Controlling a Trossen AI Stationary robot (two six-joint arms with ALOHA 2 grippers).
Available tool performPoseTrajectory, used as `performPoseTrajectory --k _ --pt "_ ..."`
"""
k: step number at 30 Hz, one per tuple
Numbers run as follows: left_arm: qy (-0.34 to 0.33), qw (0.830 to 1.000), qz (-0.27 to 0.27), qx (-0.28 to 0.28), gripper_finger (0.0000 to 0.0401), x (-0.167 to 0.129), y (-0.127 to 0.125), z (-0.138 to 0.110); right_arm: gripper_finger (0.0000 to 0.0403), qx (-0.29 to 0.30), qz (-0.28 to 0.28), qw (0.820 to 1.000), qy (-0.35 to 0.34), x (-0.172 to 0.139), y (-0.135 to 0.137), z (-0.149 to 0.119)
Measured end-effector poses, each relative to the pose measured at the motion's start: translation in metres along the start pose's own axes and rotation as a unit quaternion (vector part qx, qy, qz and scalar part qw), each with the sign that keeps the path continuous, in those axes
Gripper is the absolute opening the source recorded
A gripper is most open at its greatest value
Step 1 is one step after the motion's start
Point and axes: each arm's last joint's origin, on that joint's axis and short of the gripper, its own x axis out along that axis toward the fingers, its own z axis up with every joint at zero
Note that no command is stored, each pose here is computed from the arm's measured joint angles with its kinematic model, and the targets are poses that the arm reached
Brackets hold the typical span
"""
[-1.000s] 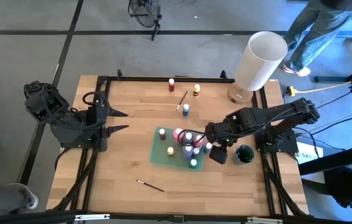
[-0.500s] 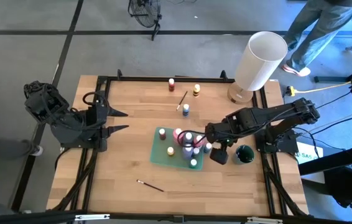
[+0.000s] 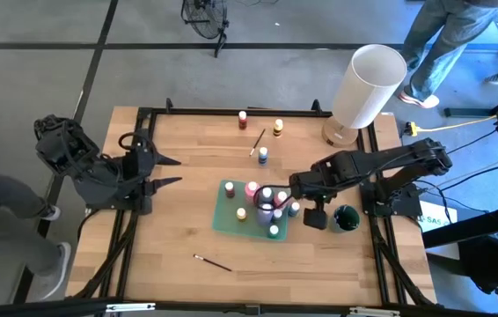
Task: Pick & Place Paint Supplies
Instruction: Put the small blue paint bottle into the light green bin
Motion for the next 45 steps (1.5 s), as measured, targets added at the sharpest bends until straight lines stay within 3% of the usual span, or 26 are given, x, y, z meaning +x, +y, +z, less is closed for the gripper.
performPoseTrajectory --k 6,13,27,32,45 --pt "0.012 1.0 0.006 0.01 0.0159 0.003 -0.003 -0.002 0.0348 -0.036 0.039 0.999 0.009 0.02 -0.006 0.004" --pt "0.032 0.999 0.019 0.033 0.0159 0.014 -0.011 -0.012 0.0348 -0.048 -0.01 0.999 0.004 0.034 -0.016 0.004" --pt "0.031 0.999 0.029 0.034 0.0159 0.016 -0.012 -0.014 0.0348 -0.043 -0.005 0.999 -0.009 0.036 -0.015 0.006" --pt "0.03 0.999 0.029 0.034 0.0159 0.016 -0.012 -0.014 0.0348 -0.013 -0.004 0.999 -0.034 0.036 -0.013 0.011" --pt "0.031 0.999 0.029 0.034 0.0159 0.016 -0.012 -0.014 0.0348 -0.051 -0.012 0.999 -0.016 0.053 -0.016 0.005"
